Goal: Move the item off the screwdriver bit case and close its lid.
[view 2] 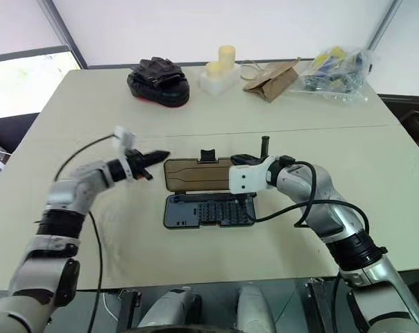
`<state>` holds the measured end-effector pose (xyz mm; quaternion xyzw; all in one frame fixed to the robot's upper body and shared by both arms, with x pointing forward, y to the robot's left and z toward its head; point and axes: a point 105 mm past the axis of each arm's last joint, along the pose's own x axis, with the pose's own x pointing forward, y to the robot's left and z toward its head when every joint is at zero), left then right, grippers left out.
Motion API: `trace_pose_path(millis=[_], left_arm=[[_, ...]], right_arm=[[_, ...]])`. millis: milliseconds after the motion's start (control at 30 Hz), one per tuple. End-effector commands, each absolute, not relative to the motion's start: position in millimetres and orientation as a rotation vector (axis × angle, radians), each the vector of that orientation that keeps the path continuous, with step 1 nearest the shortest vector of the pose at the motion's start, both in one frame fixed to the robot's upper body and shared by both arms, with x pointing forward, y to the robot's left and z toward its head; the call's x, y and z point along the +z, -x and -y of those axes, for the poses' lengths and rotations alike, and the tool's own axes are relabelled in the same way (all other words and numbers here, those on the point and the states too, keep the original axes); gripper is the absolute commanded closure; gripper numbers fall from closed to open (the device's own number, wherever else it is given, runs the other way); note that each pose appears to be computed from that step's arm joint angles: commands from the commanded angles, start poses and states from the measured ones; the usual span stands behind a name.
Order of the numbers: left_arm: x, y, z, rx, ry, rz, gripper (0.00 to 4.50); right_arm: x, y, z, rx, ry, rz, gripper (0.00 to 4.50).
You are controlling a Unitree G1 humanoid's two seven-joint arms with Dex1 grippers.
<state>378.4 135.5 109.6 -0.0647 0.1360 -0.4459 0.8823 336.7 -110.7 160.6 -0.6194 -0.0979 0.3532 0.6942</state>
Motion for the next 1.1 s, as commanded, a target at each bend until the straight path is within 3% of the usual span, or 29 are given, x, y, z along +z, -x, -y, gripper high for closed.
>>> trace_pose_path(millis=[33,133,300,367,433,533,667,800,933,1100], left_arm=[[99.9,-371.5,-129.2,-1.072,0.057,-0.338,4.50],[95.5,-372.2,-129.8,-1.107,0.050,-0.362,4.50],[101.4,-382.4,-131.9,-1.092,0.047,-0.337,4.50],[106.3,-385.7,-131.6,-1.090,0.046,-0.318,4.50],[113.3,-388.3,-131.2,-1.093,0.055,-0.295,4.50],[133.6,-382.0,-120.1,-1.189,0.134,-0.270,4.50],[147.1,-350.0,-106.8,-1.416,0.118,-0.327,4.50],[155.9,-308.4,-108.3,-1.642,0.008,-0.441,4.50],[133.2,-274.4,-121.5,-1.739,-0.209,-0.585,4.50],[177.1,-323.0,-115.3,-1.577,-0.066,-0.385,4.50]], right_arm=[[168.6,-332.5,105.2,0.783,1.389,0.241,4.49],[172.1,-331.6,104.1,0.768,1.359,0.233,3.67],[180.9,-322.5,99.6,0.769,1.328,0.233,1.11],[189.7,-312.6,103.3,0.792,1.235,0.161,0.11],[203.8,-299.0,107.3,0.843,1.015,0.067,0.04],[276.6,-294.6,136.2,0.783,0.501,0.066,0.04],[304.3,-297.2,169.4,0.661,0.408,0.089,0.04],[297.1,-303.0,177.7,0.612,0.388,0.070,0.04],[275.4,-301.1,162.0,0.667,0.429,0.021,0.04],[226.9,-288.8,143.7,0.773,0.577,-0.106,0.04]])
